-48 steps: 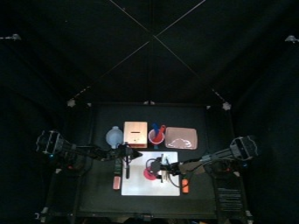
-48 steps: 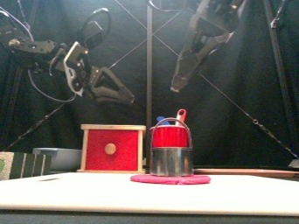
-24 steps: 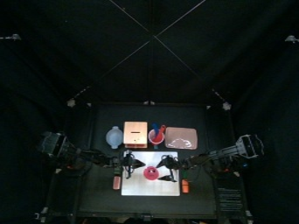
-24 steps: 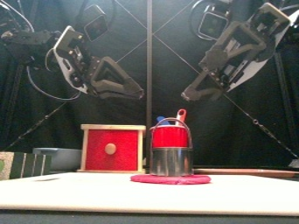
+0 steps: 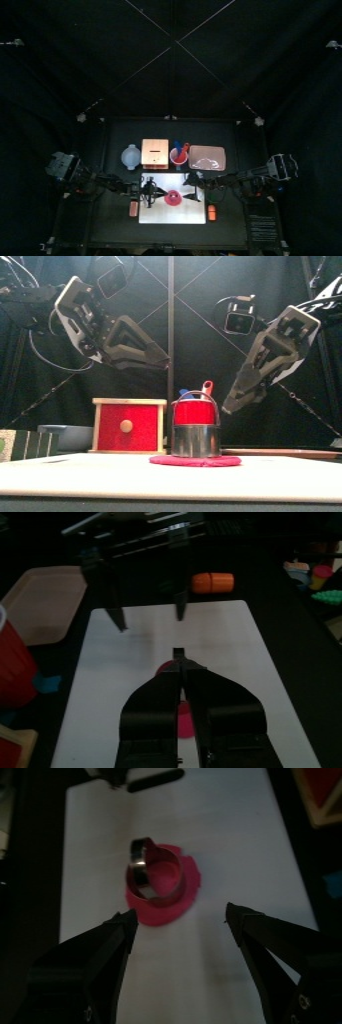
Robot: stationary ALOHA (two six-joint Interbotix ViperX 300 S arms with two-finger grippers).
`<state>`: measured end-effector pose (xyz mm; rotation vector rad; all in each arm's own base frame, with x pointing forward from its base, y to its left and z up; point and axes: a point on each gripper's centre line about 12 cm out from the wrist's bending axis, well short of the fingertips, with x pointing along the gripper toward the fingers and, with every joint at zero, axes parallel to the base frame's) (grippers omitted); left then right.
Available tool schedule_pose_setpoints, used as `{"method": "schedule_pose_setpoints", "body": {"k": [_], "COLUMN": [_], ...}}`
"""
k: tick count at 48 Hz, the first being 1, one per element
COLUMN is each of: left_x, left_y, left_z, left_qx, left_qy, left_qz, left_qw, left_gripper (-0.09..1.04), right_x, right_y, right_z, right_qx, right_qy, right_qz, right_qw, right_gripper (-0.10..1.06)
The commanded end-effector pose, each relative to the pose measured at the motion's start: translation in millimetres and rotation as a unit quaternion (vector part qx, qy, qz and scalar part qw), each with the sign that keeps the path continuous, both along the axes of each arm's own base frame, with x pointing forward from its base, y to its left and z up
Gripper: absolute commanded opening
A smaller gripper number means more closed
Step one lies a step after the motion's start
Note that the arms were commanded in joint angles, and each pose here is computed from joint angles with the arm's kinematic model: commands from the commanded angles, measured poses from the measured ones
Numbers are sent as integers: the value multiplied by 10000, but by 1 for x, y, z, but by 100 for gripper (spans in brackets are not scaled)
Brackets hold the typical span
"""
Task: Get the cutter from the drawer then cut the dough then place the extra dough in the bowl
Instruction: Cut the dough
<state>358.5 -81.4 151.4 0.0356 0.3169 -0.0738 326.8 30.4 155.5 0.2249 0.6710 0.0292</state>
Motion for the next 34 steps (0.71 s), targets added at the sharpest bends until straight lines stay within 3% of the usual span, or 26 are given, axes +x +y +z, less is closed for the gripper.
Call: {"method": "schedule_pose_setpoints", "body": {"k": [1,7,11,21,34], "left_x": [9,15,17,19,17], "left_y": [0,-1,-3,-6,-2], "left_z": [10,2,-11,-36,-39], "left_qx": [-71,24,122,160,111], "left_qy": [-301,-664,-828,-768,-669], "left_qz": [109,203,258,382,565], "left_qw": [9995,9976,9962,9962,9961], "left_gripper": [71,74,75,75,75], "right_x": [6,5,2,4,14], "right_y": [10,17,19,20,16], "right_z": [9,-3,-10,-13,-7], "right_qx": [49,295,405,425,435], "right_qy": [-410,-751,-797,-826,-944], "right_qz": [289,541,594,620,537], "right_qw": [9987,9953,9942,9937,9931], "right_gripper": [99,99,99,99,99]}}
